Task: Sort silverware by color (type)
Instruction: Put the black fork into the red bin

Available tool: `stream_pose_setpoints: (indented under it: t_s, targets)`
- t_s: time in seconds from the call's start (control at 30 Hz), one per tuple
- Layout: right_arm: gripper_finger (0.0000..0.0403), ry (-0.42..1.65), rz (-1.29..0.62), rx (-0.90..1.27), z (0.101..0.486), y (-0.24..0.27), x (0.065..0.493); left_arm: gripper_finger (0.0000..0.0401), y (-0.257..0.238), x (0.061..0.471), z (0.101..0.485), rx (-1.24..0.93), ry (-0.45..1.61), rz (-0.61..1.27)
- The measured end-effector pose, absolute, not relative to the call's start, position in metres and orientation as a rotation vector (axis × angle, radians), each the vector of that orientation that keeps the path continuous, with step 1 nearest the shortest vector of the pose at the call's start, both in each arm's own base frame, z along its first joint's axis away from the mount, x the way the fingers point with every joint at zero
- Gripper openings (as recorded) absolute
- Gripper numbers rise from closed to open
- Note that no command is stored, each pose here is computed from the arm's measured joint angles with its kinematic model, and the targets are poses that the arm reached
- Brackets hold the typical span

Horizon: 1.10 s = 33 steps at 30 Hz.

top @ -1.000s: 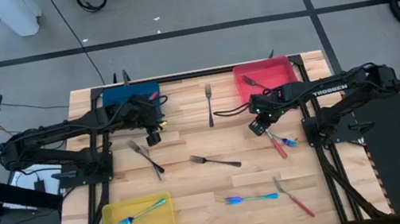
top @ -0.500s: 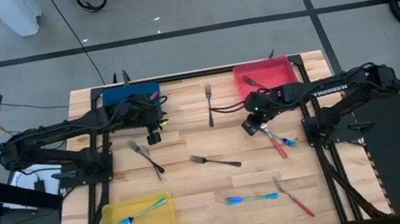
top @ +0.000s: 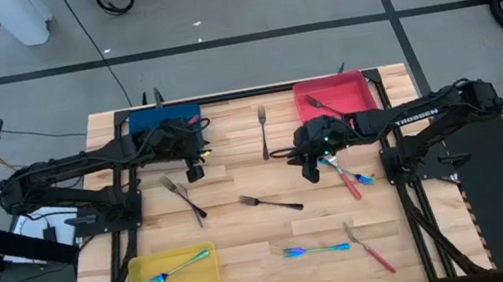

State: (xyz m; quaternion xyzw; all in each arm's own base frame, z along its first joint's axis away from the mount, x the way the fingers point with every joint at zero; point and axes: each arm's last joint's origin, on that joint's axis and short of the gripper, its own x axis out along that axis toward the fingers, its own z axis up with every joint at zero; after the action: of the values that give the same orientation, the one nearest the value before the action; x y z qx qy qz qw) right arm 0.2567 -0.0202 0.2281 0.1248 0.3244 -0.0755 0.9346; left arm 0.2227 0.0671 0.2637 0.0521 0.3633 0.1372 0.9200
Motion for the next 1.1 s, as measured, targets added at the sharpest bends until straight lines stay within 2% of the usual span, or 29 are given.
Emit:
stream_pose_setpoints:
  t_s: [0.17, 0.3, 0.8, 1.1]
  targets:
    - [0.0114, 0.651, -0.137, 0.236, 0.217, -0.018, 0.27, 0.0105, 0.068, 0.226, 0.268, 0.105, 0.694, 0.292]
    - [0.0115, 0.711, -0.083, 0.156, 0.191, -0.009, 0.287, 0.0105, 0.069, 0.229, 0.272, 0.1, 0.638, 0.303]
    - [0.0115, 0.721, 0.083, 0.009, 0.145, 0.034, 0.338, 0.0105, 0.069, 0.229, 0.272, 0.1, 0.636, 0.304]
    - [0.0115, 0.767, 0.056, 0.105, 0.134, 0.036, 0.354, 0.0105, 0.069, 0.229, 0.272, 0.074, 0.634, 0.311]
